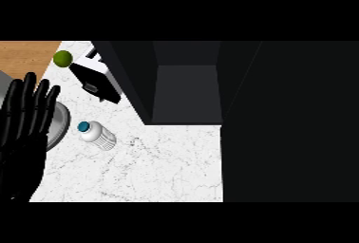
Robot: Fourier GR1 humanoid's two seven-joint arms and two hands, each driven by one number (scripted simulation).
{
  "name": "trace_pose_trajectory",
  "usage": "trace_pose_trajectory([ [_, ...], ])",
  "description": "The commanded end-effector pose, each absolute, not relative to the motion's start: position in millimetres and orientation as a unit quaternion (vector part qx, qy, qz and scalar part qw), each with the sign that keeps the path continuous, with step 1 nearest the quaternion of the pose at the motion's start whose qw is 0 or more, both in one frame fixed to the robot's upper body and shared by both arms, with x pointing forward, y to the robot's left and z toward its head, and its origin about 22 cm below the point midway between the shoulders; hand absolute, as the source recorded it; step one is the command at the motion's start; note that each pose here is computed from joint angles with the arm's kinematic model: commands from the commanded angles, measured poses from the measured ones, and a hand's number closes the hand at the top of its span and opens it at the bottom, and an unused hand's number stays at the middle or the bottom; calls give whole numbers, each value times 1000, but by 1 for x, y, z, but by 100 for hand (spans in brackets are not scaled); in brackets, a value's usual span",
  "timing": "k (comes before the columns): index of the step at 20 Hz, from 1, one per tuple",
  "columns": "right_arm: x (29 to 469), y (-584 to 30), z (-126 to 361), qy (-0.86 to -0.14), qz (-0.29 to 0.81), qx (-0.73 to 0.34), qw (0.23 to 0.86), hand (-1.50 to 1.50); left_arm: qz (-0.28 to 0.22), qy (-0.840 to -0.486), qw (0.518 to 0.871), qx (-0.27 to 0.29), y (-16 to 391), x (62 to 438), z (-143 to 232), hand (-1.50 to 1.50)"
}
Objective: Pick up the bottled water, place it into the cabinet and close the cabinet
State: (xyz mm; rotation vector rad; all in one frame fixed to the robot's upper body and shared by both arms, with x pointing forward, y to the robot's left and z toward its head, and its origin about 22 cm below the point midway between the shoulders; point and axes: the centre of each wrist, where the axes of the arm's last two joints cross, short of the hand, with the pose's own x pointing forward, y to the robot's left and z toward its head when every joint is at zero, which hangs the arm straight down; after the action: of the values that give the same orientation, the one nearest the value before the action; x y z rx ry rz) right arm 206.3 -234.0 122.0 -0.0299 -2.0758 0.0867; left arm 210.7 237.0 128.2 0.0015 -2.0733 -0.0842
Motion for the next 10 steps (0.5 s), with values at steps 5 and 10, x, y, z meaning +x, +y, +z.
trace_pose_trajectory([
  [5,175,-237,142,-878,19,3,479,-150,-47,-873,482,-63,318,232,132,-150],
  [10,149,-227,129,-801,28,65,595,-150,-28,-787,605,-120,320,229,106,-150],
])
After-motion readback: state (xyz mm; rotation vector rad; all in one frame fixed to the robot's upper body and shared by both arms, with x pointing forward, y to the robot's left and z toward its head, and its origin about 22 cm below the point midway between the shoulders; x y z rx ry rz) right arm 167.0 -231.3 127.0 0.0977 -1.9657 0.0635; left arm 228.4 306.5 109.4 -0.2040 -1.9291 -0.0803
